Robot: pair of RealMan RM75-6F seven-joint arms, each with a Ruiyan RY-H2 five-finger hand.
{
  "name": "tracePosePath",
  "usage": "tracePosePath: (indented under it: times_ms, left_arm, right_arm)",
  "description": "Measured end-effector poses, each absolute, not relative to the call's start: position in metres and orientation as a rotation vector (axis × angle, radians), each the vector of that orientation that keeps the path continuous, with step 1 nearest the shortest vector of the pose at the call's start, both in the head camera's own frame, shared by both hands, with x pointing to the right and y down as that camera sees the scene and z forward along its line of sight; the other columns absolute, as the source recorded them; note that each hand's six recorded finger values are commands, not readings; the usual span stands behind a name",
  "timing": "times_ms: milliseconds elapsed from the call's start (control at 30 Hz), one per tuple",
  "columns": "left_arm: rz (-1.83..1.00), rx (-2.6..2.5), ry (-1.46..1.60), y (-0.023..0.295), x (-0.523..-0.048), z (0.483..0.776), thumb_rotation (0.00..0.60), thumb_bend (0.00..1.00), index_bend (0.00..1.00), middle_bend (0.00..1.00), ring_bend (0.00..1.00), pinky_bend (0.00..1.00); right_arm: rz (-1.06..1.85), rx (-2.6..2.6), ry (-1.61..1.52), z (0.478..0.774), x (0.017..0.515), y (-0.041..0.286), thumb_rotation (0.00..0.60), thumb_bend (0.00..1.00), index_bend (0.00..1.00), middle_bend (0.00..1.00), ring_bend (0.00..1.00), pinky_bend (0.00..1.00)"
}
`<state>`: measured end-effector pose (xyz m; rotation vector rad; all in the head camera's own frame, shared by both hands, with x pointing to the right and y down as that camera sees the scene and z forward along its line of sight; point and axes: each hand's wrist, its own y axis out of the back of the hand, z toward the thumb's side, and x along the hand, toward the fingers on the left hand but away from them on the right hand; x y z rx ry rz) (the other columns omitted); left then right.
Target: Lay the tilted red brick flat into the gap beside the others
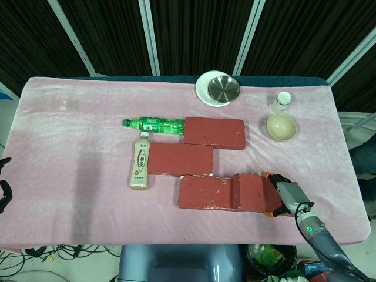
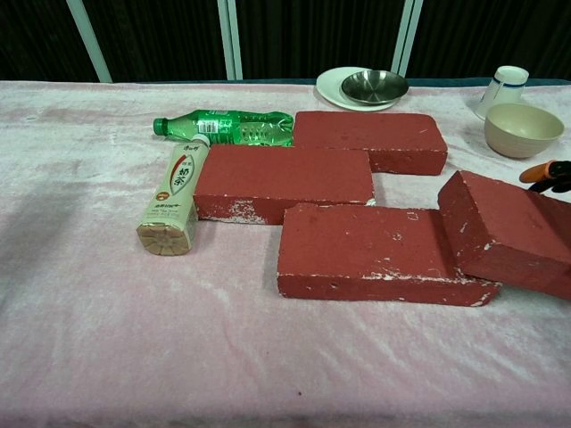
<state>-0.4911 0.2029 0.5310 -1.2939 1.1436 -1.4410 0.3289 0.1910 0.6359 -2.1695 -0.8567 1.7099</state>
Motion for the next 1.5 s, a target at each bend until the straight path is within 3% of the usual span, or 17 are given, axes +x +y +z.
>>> tracePosePath:
  times_ms: [300, 467, 933, 1500]
  left_arm:
    - [-1.441, -1.293, 1.144, 0.203, -0.491, 0.531, 0.6, 0.74, 0.21, 0.05, 0.0, 0.0]
    - [-1.441, -1.293, 1.144, 0.203, -0.491, 0.531, 0.6, 0.74, 0.21, 0.05, 0.0, 0.0]
    - [-1.442, -1.294, 1.145, 0.203, -0.491, 0.531, 0.6, 0.74, 0.21, 0.05, 0.0, 0.0]
    - [-1.44, -1.29, 1.148, 0.203, -0.491, 0.53, 0.6, 0.74, 0.21, 0.05, 0.0, 0.0]
  right_arm:
    - [1.707, -2.196, -0.858, 0.637, 0.326, 0.19, 0.6, 0.0, 0.03, 0.23, 0.15, 0.09]
    - [1.691, -2.191, -0.876, 0.636, 0.326, 0.188, 0.6, 0.0, 0.11, 0.24, 0.16, 0.09]
    - [1.64, -2.158, -0.875, 0.623, 0.324, 0.183, 0.6, 0.0, 0.12, 0.25, 0.16, 0.09]
    - [1.645, -1.992, -0.794, 0.599, 0.325, 0.137, 0.6, 0.0, 0.12, 0.24, 0.15, 0.09]
